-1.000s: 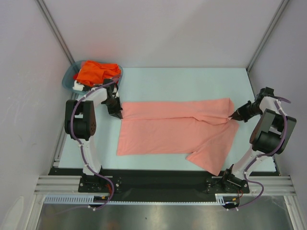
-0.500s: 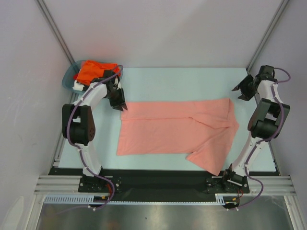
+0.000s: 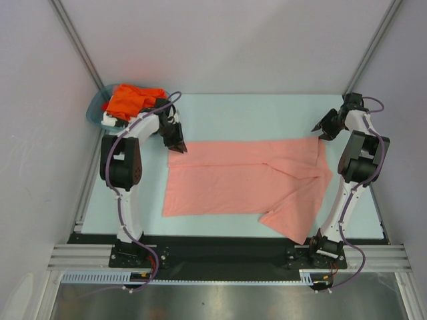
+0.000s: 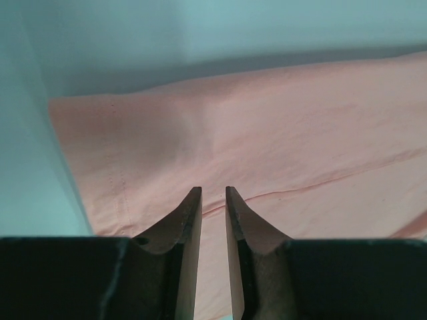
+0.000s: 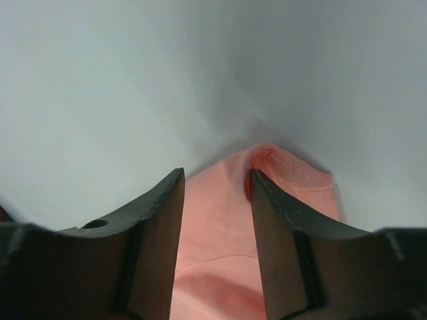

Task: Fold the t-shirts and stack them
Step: Fold the tshirt

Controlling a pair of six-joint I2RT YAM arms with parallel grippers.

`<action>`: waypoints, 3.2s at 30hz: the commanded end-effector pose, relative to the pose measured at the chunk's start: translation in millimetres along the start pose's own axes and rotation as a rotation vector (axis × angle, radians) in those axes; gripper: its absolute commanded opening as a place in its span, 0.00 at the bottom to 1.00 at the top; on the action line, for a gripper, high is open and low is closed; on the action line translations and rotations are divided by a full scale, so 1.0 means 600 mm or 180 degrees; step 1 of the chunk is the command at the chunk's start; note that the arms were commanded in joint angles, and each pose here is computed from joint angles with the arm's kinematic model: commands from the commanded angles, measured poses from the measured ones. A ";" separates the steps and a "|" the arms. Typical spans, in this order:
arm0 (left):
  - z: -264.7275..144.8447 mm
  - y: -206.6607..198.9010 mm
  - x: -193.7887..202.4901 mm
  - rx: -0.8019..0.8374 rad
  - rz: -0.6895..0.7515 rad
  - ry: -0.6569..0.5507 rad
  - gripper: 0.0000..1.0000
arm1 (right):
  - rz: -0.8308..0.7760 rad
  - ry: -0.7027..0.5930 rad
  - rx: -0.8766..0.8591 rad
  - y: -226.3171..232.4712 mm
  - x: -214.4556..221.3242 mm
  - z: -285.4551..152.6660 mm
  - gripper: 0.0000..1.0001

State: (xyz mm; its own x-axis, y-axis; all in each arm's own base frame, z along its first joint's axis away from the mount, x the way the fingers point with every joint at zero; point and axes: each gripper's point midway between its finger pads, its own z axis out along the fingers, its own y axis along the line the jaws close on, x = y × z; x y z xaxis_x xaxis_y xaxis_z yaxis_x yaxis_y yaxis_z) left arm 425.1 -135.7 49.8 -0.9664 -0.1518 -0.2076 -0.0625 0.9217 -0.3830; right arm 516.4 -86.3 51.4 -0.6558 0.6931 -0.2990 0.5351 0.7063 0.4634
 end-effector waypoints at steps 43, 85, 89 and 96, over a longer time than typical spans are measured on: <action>-0.103 -0.061 -0.003 -0.0160 0.0437 -0.0619 0.50 | -0.0301 -0.0792 0.0570 0.046 -0.093 -0.176 0.73; -0.113 -0.097 0.080 0.0043 0.0719 -0.0307 0.28 | -0.1524 -0.0441 0.0911 0.089 0.161 0.014 0.34; -0.112 -0.097 0.078 0.0040 0.0717 -0.0298 0.28 | -0.1582 -0.0567 0.0849 0.119 0.123 0.017 0.35; -0.107 -0.094 0.083 0.0021 0.0716 -0.0239 0.28 | -0.1645 -0.0609 0.0721 0.159 0.077 0.036 0.43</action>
State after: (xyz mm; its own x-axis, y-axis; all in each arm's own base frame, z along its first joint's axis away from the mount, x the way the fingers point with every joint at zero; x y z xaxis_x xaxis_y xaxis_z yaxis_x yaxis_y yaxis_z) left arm 356.7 -168.4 107.2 -0.9481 0.0066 -0.3180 0.1167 0.9373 -0.3285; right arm 529.3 20.7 45.4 -0.7845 0.2747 -0.5560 0.3035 0.9519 0.0421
